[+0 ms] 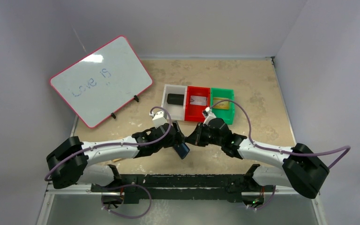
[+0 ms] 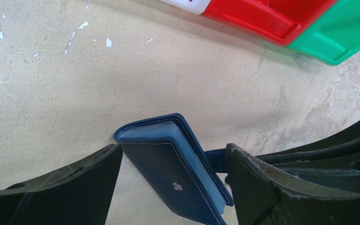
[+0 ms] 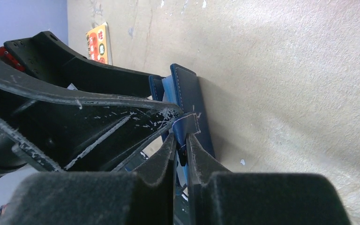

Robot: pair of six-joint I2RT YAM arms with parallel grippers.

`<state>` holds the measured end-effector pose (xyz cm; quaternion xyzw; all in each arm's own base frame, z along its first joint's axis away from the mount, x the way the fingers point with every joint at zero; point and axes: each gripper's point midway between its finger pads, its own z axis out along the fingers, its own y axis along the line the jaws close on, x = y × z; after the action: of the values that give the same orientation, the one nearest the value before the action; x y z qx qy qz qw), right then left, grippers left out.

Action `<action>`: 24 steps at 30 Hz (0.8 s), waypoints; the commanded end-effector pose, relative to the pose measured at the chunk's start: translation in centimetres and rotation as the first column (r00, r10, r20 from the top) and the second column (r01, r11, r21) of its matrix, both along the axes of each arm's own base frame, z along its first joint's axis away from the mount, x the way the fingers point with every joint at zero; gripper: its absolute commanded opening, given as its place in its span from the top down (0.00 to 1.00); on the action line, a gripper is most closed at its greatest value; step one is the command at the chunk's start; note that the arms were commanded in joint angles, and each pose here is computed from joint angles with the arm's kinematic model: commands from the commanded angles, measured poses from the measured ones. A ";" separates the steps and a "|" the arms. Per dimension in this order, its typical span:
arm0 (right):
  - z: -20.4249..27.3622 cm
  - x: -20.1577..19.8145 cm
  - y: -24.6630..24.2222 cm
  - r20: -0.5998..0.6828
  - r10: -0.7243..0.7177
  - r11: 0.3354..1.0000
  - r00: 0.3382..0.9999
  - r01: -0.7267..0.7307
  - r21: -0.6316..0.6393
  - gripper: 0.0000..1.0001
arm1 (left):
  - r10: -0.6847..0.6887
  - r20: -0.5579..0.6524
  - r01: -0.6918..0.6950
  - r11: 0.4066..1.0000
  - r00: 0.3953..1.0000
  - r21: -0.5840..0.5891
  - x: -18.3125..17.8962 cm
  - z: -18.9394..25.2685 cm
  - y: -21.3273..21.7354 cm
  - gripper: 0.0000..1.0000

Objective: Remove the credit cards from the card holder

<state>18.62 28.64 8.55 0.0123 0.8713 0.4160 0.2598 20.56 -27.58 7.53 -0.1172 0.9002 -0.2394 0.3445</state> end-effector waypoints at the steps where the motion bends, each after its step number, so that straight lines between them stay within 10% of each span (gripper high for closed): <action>1: 1.6 0.6 0.7 0.021 -0.012 0.998 1.000 0.010 0.055 0.90 | 0.001 0.024 0.000 1.000 1.000 -0.029 0.5 1.3 -0.9 0.24; 24: -0.4 1.7 -4.3 -0.001 -0.223 0.960 0.975 0.220 -0.173 0.92 | 0.023 0.104 -0.037 0.991 0.994 0.129 1.1 3.0 2.8 1.00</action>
<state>19.27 25.50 7.01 0.0740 0.8998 0.3353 0.2693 20.70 -26.02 8.57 -0.1032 0.9011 -0.2113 0.3642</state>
